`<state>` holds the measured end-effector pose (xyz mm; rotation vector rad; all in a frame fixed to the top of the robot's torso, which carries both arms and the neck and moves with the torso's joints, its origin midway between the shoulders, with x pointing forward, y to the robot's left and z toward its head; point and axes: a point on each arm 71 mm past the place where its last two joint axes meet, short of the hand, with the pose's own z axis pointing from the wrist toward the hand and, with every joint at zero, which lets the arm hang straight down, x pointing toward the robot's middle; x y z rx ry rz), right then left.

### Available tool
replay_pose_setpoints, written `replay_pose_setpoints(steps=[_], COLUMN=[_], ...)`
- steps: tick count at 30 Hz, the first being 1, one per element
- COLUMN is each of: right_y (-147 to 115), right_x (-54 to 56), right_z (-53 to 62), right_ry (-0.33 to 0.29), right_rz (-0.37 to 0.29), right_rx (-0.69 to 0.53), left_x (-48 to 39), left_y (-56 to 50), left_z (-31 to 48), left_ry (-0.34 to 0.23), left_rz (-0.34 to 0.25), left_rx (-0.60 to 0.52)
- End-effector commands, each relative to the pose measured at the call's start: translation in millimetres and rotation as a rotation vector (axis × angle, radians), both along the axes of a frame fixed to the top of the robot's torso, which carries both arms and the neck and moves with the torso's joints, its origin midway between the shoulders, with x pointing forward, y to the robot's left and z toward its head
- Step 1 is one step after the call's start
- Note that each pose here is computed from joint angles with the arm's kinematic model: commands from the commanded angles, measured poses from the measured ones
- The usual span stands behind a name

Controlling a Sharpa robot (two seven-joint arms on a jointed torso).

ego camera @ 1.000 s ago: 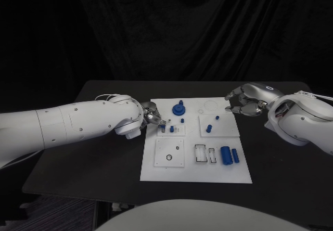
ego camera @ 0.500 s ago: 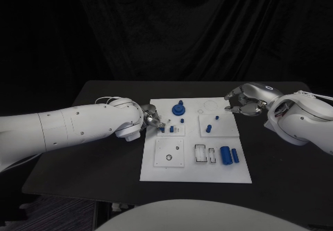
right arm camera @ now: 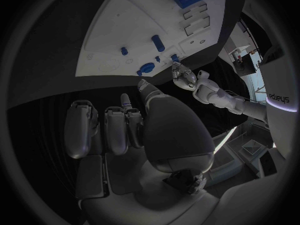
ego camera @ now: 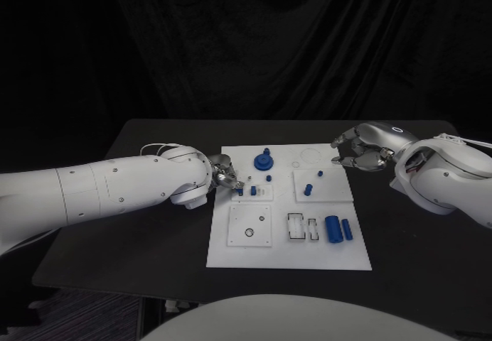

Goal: Assemble the parts on the task board

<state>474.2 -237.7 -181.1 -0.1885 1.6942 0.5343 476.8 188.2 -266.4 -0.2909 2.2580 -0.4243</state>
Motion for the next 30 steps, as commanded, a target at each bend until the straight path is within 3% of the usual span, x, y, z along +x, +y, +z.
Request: replay_pose_setpoints(steps=[1,30], right_y=[-0.1,0.5], right_x=[-0.7,-1.2], right_z=[-0.8,-2.1], right_ry=[-0.002,0.003], right_rz=[0.004,0.005], right_rx=[0.002,0.001], left_x=[-3.2,-9.2], left_y=[1.4,1.4], left_z=[-4.3,-6.0], left_ry=[0.011,0.032], left_rz=[-0.009,-0.024], left_rx=[0.025,0.029])
